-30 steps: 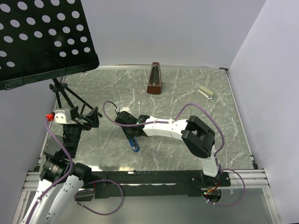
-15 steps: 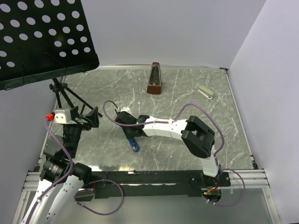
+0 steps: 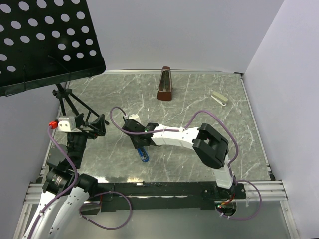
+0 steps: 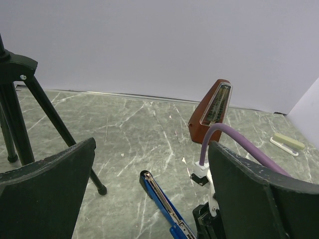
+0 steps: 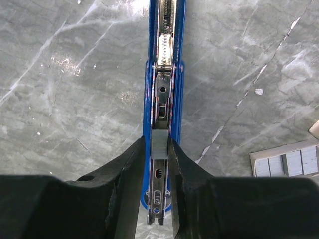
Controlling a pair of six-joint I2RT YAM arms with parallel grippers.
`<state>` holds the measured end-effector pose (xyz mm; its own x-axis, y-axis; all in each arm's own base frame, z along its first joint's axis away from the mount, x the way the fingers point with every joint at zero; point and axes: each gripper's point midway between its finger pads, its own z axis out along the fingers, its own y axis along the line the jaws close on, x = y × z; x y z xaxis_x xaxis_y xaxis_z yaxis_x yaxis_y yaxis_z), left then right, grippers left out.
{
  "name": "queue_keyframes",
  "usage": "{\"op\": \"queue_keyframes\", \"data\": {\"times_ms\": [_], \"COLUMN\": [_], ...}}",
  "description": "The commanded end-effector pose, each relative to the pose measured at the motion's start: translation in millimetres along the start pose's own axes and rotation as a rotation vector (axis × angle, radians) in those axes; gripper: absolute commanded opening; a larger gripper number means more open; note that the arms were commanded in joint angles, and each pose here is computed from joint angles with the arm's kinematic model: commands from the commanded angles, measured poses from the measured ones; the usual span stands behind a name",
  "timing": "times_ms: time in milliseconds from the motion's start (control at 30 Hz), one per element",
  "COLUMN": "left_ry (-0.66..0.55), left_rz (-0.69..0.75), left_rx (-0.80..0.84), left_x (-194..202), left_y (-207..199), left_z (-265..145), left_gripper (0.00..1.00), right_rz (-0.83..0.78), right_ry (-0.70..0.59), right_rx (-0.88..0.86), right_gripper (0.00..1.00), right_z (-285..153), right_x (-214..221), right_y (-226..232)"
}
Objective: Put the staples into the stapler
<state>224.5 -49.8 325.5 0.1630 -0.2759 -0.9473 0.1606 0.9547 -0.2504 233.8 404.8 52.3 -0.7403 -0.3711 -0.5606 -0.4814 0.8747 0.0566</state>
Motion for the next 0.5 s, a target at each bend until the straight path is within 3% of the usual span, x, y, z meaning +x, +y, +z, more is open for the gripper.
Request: {"op": "queue_keyframes", "data": {"times_ms": [0,333,467], "left_ry": [-0.037,-0.035,-0.035], "left_rz": [-0.013,-0.013,-0.013], "left_rx": [0.003,0.004,0.006], "left_x": [-11,-10,-10], "left_y": [-2,-2,-2], "left_z": [0,0,1], "left_gripper": [0.99,0.99,0.99], "right_rz": [0.005,-0.003,-0.027], "right_ry": [-0.008,-0.036,-0.090], "right_rx": [0.025,0.027,-0.004], "right_gripper": [0.34,0.38,0.50], "right_z": [-2,-10,-23], "right_x": [-4,-12,-27], "right_y": [0,-2,1]}}
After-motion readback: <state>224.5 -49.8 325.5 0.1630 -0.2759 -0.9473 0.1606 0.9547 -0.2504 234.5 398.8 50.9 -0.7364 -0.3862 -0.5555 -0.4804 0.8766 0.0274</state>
